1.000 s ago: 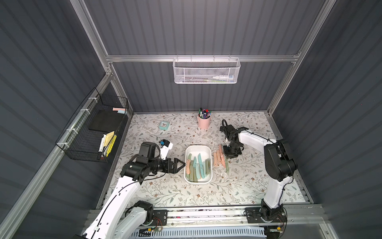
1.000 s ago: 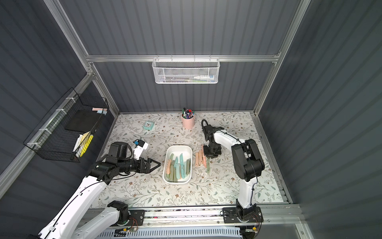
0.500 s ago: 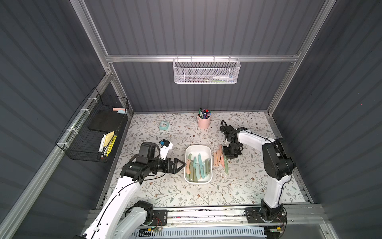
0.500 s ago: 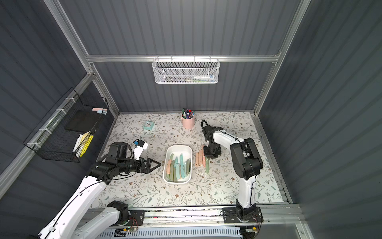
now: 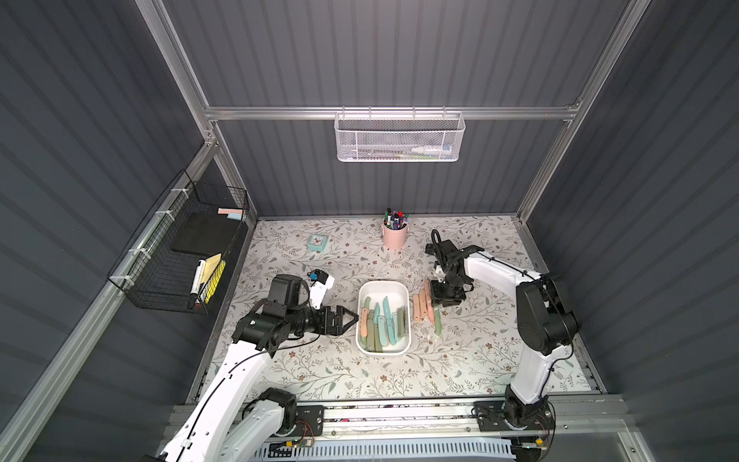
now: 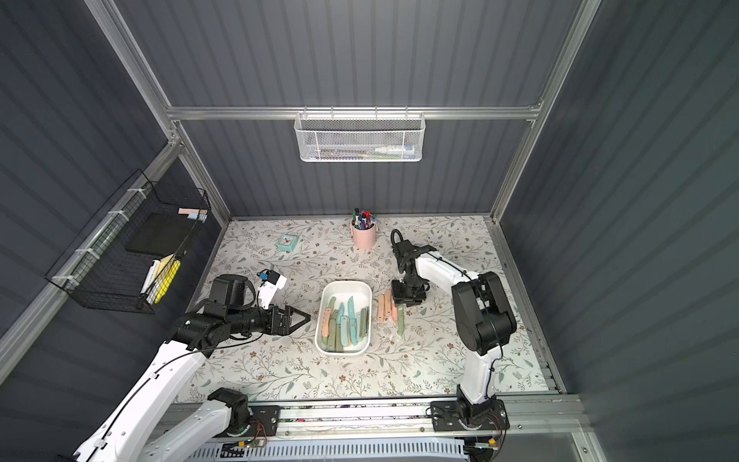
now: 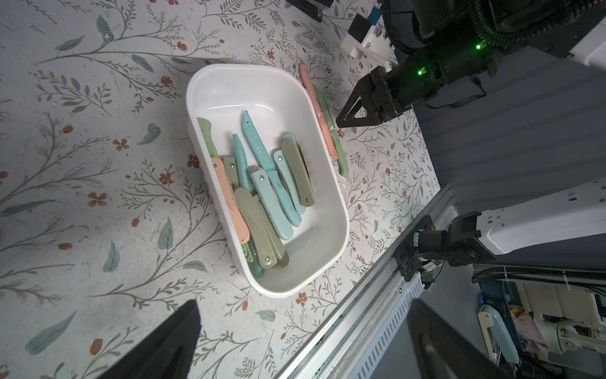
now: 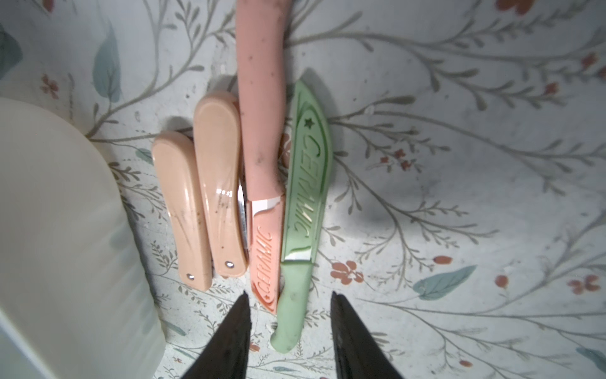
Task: Take the fruit knife out of the storage box
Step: Adjust the fruit knife at the center of the board.
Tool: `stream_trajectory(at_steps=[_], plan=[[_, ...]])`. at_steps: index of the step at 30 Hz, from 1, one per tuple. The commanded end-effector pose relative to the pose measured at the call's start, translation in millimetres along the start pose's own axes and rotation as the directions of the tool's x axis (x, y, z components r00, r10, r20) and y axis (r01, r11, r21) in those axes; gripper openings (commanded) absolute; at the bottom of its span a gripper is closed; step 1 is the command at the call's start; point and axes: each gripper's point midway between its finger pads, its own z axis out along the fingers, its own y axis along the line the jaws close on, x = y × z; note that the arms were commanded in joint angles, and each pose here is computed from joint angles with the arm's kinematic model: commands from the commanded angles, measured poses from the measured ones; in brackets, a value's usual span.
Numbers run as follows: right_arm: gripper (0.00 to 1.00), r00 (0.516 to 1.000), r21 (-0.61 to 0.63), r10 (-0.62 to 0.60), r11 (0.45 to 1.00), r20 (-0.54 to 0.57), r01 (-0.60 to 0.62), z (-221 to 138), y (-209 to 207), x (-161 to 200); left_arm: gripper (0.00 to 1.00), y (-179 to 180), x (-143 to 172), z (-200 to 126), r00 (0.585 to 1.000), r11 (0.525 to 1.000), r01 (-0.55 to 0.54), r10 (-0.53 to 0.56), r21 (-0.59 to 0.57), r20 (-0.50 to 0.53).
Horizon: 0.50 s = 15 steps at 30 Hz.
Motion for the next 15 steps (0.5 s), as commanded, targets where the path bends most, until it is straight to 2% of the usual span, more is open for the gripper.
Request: stream_trajectory(at_steps=[1, 15], plan=[[0.43, 0.997, 0.025, -0.003, 1.000, -0.082, 0.005, 8.2, 0.5, 18.5, 0.99, -1.8, 0.4, -4.4, 1.000, 1.000, -0.016, 0.016, -0.009, 0.005], [0.39, 0.986, 0.107, 0.024, 0.994, -0.165, -0.006, 24.4, -7.2, 37.8, 0.99, -1.9, 0.7, -4.2, 1.000, 1.000, -0.016, 0.016, -0.008, 0.004]])
